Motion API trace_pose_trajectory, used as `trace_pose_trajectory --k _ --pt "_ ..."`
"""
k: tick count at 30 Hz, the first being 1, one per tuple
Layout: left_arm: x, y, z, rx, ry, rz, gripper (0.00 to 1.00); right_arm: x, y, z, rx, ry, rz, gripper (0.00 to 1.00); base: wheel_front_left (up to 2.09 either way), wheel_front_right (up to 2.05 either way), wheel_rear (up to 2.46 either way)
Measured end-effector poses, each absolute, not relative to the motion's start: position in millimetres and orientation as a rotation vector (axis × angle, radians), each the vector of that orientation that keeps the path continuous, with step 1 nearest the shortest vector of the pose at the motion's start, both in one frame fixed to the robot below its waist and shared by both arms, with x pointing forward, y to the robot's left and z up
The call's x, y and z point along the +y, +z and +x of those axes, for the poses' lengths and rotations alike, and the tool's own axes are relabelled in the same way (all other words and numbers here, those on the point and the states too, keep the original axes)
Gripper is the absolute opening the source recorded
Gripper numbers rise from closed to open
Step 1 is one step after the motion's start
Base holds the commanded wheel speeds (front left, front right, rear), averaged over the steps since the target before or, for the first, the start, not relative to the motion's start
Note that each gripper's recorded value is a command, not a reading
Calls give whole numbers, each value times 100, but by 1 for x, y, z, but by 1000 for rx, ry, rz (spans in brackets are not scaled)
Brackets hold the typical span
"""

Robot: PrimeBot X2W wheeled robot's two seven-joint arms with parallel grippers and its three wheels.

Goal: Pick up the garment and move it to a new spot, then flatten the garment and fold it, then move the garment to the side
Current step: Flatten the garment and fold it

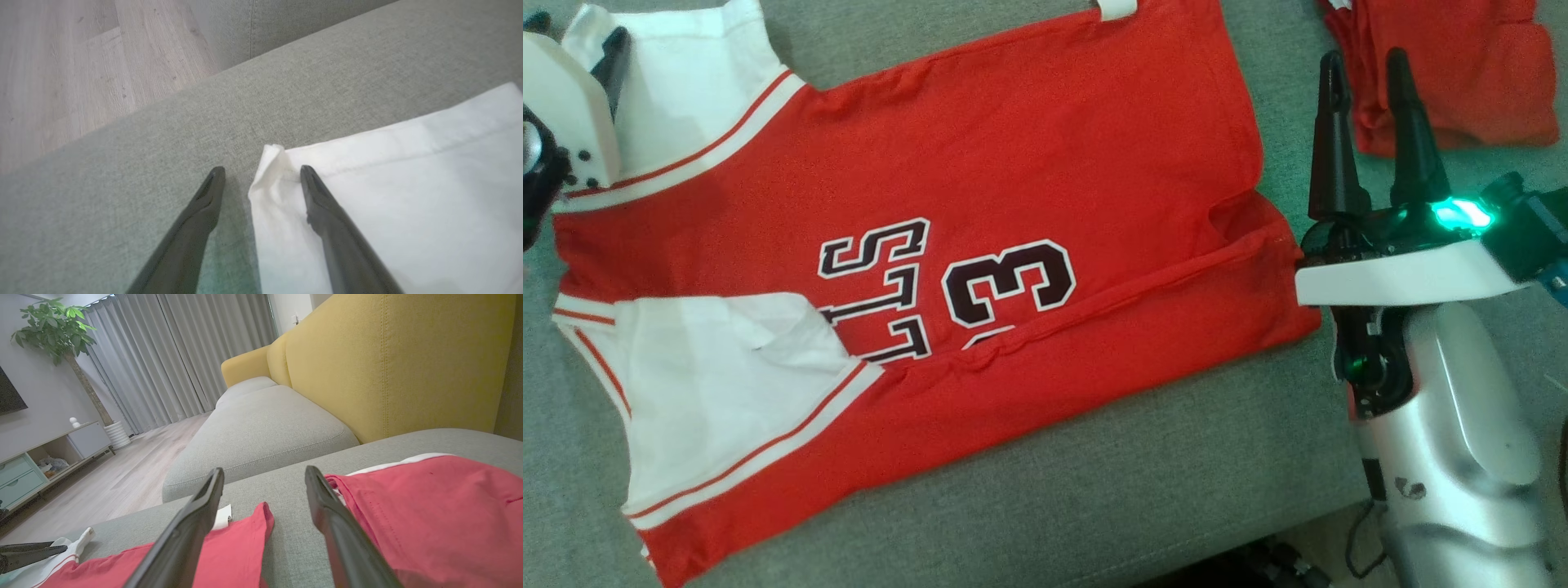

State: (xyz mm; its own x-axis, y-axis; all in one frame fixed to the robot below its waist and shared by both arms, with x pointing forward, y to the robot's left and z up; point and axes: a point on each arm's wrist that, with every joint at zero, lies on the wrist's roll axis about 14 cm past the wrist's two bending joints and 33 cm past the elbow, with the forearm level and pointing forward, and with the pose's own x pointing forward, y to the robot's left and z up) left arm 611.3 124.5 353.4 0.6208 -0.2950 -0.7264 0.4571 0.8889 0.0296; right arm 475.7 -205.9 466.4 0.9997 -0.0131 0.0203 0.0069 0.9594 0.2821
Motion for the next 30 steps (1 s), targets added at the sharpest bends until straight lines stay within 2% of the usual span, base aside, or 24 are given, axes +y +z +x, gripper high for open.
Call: trace_pose_trajectory --k 1,8,17,21,27,30 --pt "123 353 609 806 -440 211 0 -206 466 476 -22 -10 286 100 0 0 0" --pt "117 364 600 780 -467 182 0 -198 463 477 -2 17 230 100 0 0 0" --pt "104 450 601 420 -513 164 0 -179 486 487 0 93 107 100 0 0 0" --pt "107 472 584 327 -526 163 0 -180 483 494 64 101 79 100 0 0 0" --pt "115 493 554 254 -522 158 0 -179 500 525 106 164 25 100 0 0 0" --pt "118 500 539 231 -518 150 0 -177 488 532 190 190 -1 100 0 0 0"
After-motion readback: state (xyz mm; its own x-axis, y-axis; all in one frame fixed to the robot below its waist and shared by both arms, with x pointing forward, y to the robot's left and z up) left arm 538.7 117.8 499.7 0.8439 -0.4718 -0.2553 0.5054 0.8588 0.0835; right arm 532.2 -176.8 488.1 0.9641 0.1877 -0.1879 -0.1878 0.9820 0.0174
